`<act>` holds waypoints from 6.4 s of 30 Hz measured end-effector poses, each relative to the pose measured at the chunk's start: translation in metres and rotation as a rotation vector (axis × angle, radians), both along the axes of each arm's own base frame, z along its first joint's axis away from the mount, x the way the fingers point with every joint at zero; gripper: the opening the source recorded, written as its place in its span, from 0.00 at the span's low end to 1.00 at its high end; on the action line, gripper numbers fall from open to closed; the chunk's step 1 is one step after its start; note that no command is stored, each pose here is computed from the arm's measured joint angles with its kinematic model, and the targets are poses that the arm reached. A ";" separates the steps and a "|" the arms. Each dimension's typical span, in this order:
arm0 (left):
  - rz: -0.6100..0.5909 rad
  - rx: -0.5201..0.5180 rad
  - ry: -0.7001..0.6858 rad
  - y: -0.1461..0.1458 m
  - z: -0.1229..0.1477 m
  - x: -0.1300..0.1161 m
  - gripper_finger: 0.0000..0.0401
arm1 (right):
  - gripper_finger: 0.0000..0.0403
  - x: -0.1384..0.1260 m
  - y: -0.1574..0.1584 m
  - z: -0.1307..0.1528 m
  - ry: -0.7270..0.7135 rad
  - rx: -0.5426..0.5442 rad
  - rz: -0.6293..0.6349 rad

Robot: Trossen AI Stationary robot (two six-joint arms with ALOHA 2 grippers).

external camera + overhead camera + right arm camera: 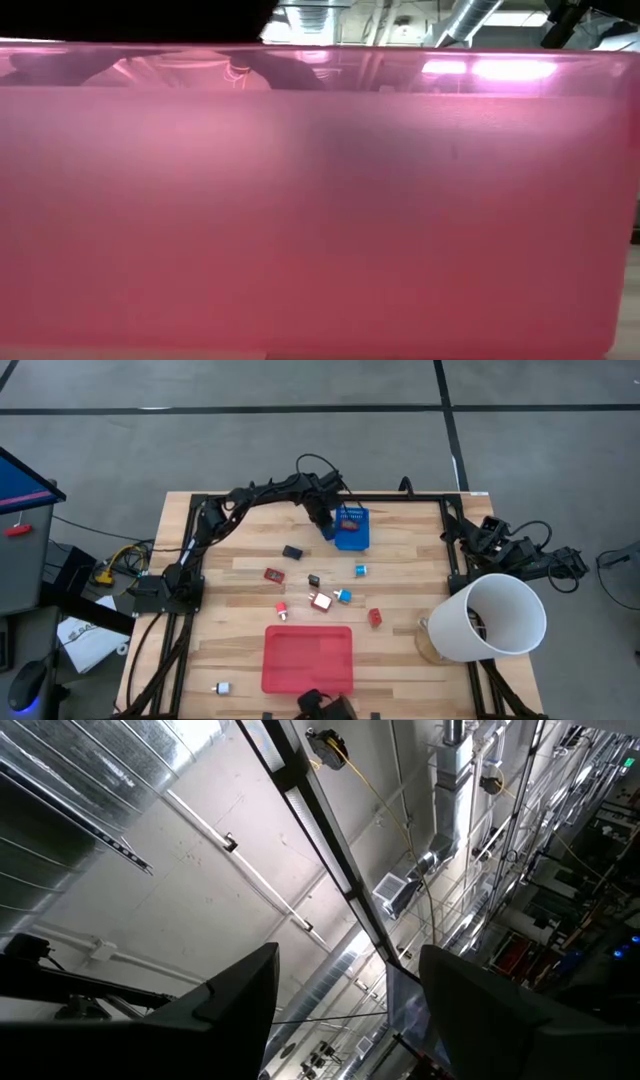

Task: Pick & Place Office items
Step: Put the blue digital clock into the blue bin

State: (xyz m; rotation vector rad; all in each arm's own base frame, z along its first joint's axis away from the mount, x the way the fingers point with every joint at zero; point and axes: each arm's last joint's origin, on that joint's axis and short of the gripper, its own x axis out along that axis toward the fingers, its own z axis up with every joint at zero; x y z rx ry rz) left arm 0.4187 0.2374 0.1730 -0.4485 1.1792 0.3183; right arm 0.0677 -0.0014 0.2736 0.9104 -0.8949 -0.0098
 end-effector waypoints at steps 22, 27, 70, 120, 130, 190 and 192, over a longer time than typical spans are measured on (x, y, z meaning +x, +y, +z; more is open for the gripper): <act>0.500 -0.432 -0.297 0.047 0.025 -0.011 0.00 | 0.58 0.000 0.000 0.000 -0.006 -0.007 0.017; 0.455 -0.385 -0.395 0.051 0.031 -0.004 0.00 | 0.58 0.000 0.001 0.000 -0.006 -0.010 0.018; 0.716 -0.487 -0.530 0.004 0.008 -0.074 0.00 | 0.58 0.000 -0.001 -0.001 0.015 0.014 -0.034; -0.267 0.314 0.053 -0.028 -0.011 -0.006 0.00 | 0.58 0.000 0.000 -0.001 0.021 0.030 -0.029; -0.161 0.222 0.046 -0.042 0.052 -0.036 0.00 | 0.58 0.020 0.004 -0.018 0.285 0.108 -0.041; 0.301 0.401 -0.507 -0.198 0.186 -0.233 0.00 | 0.00 0.189 -0.176 -0.132 1.682 0.604 0.073; 0.297 0.401 -0.504 -0.199 0.186 -0.233 0.00 | 0.00 0.195 -0.179 -0.130 1.676 0.585 0.078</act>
